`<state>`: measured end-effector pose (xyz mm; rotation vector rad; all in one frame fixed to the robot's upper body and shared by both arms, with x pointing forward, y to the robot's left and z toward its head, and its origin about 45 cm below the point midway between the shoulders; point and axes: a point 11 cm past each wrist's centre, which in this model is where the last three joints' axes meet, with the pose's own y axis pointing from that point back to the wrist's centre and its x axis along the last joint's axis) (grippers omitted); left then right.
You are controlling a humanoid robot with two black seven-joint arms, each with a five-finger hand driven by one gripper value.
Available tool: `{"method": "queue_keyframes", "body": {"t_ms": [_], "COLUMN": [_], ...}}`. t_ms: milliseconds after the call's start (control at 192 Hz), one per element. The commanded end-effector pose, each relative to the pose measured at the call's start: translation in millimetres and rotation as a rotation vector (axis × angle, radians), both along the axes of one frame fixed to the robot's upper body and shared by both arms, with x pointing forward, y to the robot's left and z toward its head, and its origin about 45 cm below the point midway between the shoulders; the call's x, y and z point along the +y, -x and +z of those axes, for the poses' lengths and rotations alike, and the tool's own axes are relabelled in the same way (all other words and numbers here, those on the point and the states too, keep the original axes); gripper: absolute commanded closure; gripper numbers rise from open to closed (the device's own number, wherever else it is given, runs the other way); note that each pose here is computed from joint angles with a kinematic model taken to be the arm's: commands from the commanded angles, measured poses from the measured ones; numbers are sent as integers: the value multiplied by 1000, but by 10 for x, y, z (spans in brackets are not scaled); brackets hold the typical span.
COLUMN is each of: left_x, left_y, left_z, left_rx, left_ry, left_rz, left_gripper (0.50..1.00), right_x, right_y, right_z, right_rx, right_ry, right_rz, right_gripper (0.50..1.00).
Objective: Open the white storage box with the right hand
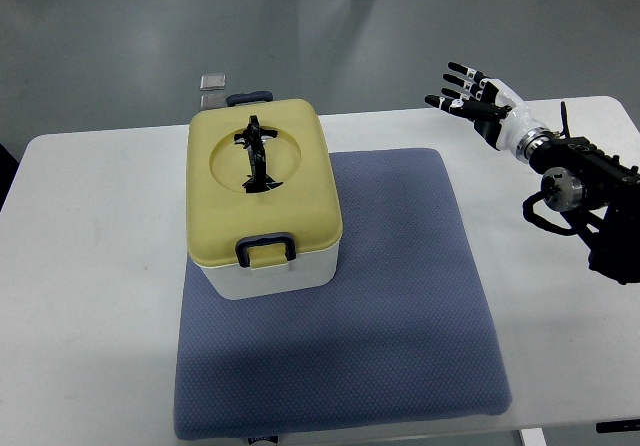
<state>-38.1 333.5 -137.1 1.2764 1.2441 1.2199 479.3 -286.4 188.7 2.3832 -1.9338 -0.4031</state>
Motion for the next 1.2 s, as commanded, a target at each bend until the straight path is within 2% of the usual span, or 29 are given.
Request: {"method": "queue_keyframes", "body": {"t_ms": [0,495,631,725,897,1194], "left_x": [0,-5,-5,-5,0,5], "left_y": [0,-1,-1,0,0,0], "left_z": [0,-1,-1,-1,0,1], "left_rx": [0,0,0,0,0,0], "left_ry": [0,2,2,2,0,-1], "left_rz": [0,2,2,0,0,0], "left_gripper": [500,500,500,500,500,500], "right_x": [-3,-21,34,78,257,570], "right_y": [-6,-65,-144,-243,-397,-552], "right_z": [12,105,238,461,890,1572], "right_rx": [-3,-11,-17,-66,-158,-306], "right_ry": [-4,16,181,325,403,483], "right_rz": [-4,-26,50,113,184,271], "right_gripper": [579,581,581,581,585,589]}}
